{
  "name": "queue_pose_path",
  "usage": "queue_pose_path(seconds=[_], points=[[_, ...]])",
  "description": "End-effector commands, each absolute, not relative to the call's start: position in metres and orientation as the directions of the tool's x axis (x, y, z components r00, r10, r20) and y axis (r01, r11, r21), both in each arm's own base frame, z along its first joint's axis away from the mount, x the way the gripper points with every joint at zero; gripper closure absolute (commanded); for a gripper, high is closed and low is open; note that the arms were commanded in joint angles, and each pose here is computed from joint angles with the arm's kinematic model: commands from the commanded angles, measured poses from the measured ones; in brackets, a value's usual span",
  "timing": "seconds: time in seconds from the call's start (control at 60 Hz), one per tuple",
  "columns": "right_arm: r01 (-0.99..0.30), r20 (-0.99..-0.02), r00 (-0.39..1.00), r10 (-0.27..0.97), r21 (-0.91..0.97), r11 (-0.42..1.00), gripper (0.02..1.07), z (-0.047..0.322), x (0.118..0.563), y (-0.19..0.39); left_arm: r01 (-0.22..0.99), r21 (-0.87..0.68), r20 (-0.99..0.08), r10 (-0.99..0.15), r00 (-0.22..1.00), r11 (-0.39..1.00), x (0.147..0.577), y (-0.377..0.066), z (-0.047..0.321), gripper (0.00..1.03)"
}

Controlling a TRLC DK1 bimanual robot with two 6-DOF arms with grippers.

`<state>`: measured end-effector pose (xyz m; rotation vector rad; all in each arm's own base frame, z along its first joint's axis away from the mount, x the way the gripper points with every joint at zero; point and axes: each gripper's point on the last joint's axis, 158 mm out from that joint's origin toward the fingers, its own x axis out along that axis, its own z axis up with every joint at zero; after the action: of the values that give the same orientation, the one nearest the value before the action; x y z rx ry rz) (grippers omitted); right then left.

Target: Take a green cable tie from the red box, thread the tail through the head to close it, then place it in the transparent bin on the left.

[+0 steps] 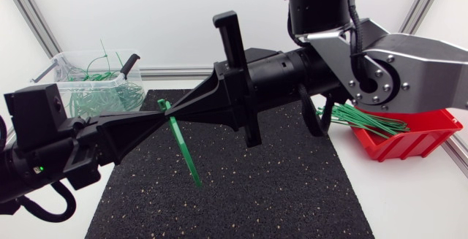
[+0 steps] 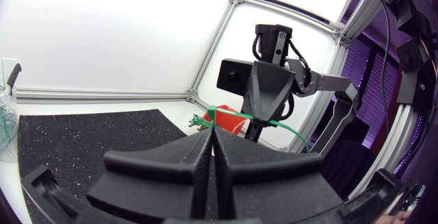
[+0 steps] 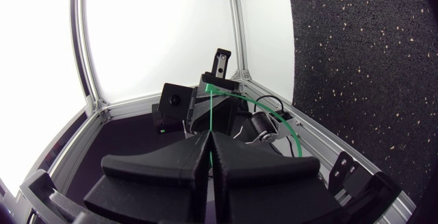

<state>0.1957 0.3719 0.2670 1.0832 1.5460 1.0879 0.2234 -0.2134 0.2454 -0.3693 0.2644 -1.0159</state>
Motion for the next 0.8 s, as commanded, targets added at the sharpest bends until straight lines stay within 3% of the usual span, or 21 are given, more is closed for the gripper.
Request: queue_pose_path(seconds=[0.0, 0.783], points=[[0.168, -0.185, -0.185, 0.965, 0.962, 0.216, 1.02, 0.2701, 0.1929, 0.3728, 0.776, -0.438, -0.041, -0.872, 0.488, 0.454, 0.2186, -0.2158, 0.2417, 1.0], [0.175, -0.19, -0.202, 0.961, 0.958, 0.226, 1.02, 0.2641, 0.188, 0.3779, 0.771, -0.434, -0.048, -0.867, 0.497, 0.466, 0.2213, -0.2184, 0.2386, 1.0]])
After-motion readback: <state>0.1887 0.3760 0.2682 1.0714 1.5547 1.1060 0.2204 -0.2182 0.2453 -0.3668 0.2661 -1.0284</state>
